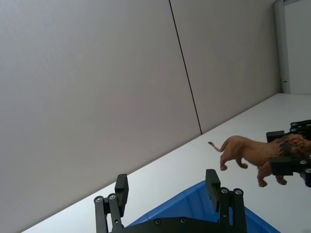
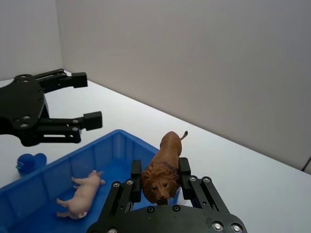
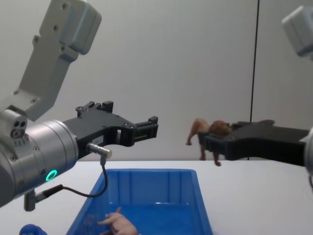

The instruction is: Pick up the two dolls from the table and place them into the box.

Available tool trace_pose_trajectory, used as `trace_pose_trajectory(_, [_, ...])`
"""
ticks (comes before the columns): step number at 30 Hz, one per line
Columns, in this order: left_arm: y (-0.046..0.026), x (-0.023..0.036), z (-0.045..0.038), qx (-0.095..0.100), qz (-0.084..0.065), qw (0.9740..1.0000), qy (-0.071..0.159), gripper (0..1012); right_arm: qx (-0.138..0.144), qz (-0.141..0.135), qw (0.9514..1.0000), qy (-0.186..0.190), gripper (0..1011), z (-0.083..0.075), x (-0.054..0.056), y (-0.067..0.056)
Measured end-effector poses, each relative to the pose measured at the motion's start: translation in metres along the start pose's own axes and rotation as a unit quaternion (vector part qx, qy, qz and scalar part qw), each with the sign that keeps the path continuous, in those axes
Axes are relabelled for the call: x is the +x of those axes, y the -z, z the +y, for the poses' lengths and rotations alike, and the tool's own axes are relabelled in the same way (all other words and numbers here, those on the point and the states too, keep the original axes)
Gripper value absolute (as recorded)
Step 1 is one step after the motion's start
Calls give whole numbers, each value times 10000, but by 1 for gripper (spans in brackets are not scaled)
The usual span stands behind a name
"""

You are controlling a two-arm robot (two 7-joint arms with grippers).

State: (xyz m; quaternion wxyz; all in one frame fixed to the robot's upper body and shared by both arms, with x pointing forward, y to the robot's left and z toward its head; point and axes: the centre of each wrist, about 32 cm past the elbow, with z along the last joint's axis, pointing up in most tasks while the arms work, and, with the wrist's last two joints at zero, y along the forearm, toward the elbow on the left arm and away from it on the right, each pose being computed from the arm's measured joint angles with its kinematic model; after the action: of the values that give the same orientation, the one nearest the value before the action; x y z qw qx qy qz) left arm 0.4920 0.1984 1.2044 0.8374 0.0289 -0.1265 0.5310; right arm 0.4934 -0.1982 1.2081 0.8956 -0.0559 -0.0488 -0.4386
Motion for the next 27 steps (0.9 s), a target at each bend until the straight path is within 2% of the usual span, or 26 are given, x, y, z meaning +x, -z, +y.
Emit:
trace_pose_trajectory(6, [0,0,0,0,0,10000,1,1001,-118,128,9996,-209,445,132,-32,-19])
trace_pose_trajectory(7, [0,0,0,0,0,10000,0,1001,-162,166,9994,-262,491,169,-43,-14])
trace_pose_trajectory(9, [0,0,0,0,0,10000,0,1001,-197,198,9991,-306,518,201,-54,-9])
trace_pose_trajectory(10, [0,0,0,0,0,10000,0,1001,-226,217,9990,-329,585,217,-60,2])
trace_pose_trajectory(12, [0,0,0,0,0,10000,0,1001,-280,256,9985,-391,624,253,-71,16])
trace_pose_trajectory(13, [0,0,0,0,0,10000,0,1001,-309,277,9982,-423,686,273,-79,27])
trace_pose_trajectory(14, [0,0,0,0,0,10000,0,1001,-321,286,9981,-437,686,281,-81,32])
trace_pose_trajectory(18, [0,0,0,0,0,10000,0,1001,-364,311,9977,-486,818,303,-84,50])
trace_pose_trajectory(21, [0,0,0,0,1,10000,0,1001,-377,315,9975,-499,870,302,-79,58])
trace_pose_trajectory(24, [0,0,0,0,0,10000,0,1001,-403,321,9975,-476,982,256,-39,84])
trace_pose_trajectory(27, [0,0,0,0,0,10000,0,1001,-403,310,9977,-442,1001,206,-6,100])
